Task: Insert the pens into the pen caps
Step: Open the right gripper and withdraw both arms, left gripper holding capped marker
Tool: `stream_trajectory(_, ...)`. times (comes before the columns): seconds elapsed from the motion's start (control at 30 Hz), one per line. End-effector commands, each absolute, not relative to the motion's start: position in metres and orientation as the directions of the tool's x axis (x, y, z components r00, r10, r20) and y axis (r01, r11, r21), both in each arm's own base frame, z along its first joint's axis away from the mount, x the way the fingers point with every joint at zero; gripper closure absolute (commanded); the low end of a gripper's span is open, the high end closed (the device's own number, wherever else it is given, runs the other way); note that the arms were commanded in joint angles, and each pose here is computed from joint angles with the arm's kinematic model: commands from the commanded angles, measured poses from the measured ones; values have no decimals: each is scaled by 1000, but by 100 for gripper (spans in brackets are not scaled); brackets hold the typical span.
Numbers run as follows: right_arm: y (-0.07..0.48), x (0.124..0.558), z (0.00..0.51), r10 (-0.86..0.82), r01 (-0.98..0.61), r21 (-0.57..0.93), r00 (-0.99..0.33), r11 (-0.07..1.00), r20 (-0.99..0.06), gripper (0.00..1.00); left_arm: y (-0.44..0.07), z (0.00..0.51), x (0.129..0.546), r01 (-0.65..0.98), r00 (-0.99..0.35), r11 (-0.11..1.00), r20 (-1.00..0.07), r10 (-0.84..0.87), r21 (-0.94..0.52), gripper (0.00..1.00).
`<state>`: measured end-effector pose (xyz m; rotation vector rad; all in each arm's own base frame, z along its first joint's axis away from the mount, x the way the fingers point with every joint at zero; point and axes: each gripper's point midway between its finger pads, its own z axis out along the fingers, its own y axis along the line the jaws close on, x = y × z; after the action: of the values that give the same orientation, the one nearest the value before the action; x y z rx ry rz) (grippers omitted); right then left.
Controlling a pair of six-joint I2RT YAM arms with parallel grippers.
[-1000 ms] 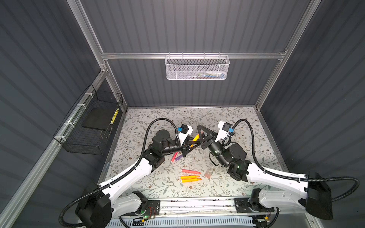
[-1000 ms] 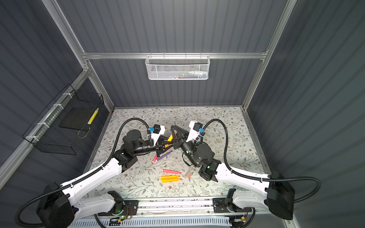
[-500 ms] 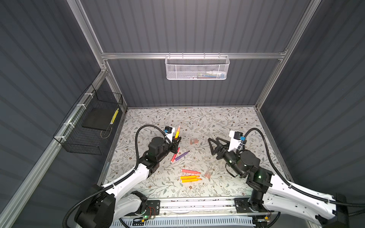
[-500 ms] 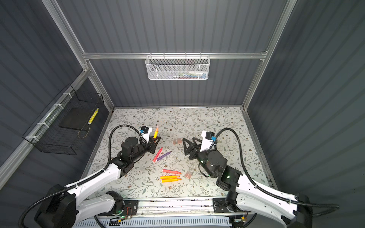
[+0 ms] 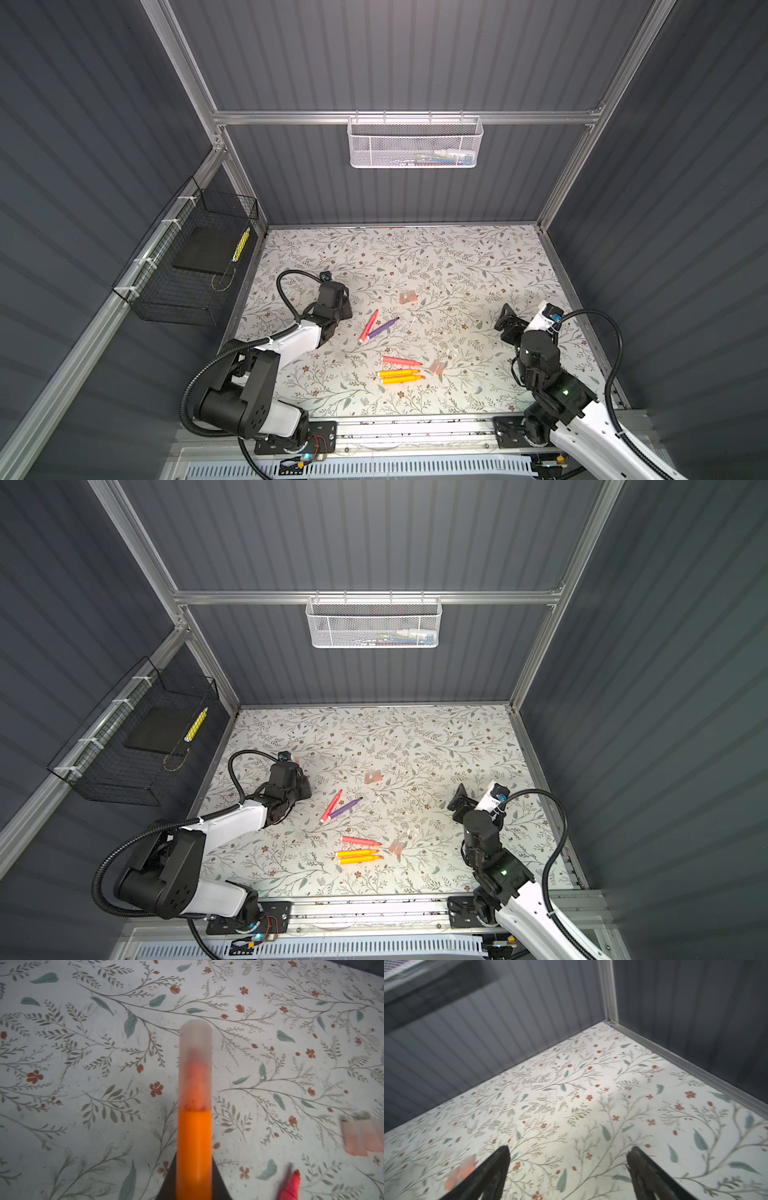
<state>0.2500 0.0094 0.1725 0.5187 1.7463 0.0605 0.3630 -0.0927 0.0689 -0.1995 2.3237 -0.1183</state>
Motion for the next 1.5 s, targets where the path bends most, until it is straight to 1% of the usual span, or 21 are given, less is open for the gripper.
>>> stream_trajectory(0.0,-2,252,170,372,337,311,-133,888,-919,9,-90,66,368,-161,-702,974,-675,-226,-159,100)
stream_trajectory(0.07,-8,256,168,380,365,315,-121,876,-917,8,-92,61,370,-168,-712,971,-660,-239,-171,100)
stream_trajectory(0.17,-13,266,163,386,398,304,-143,866,-911,7,-101,50,374,-171,-744,965,-617,-257,-197,100)
stream_trajectory(0.3,-10,278,155,384,433,265,-217,862,-897,9,-104,32,375,-214,-761,953,-574,-302,-216,100)
stream_trajectory(0.4,-6,283,152,376,425,248,-249,870,-893,8,-101,27,377,-232,-761,952,-572,-306,-200,100)
stream_trajectory(0.5,-6,282,152,379,419,258,-238,871,-894,5,-98,20,378,-253,-771,952,-558,-306,-173,100)
stream_trajectory(0.67,-6,278,154,386,398,280,-219,874,-896,5,-94,13,379,-276,-768,949,-559,-314,-154,89)
stream_trajectory(0.8,-5,276,154,388,385,290,-208,876,-898,3,-94,11,383,-279,-773,950,-555,-308,-139,84)
stream_trajectory(0.93,-5,275,155,390,380,295,-204,877,-898,3,-97,11,389,-263,-769,954,-565,-298,-145,70)
stream_trajectory(1.03,-4,275,155,389,374,294,-207,879,-898,3,-101,13,392,-247,-770,956,-567,-292,-156,65)
stream_trajectory(1.23,-4,276,155,388,373,295,-205,880,-898,2,-103,28,399,-229,-760,960,-587,-280,-161,62)
stream_trajectory(1.37,-4,277,154,387,377,290,-211,880,-898,2,-104,51,403,-192,-739,968,-625,-252,-163,59)
stream_trajectory(1.47,-3,277,154,387,376,290,-211,880,-898,2,-112,76,400,-130,-716,970,-657,-235,-205,54)
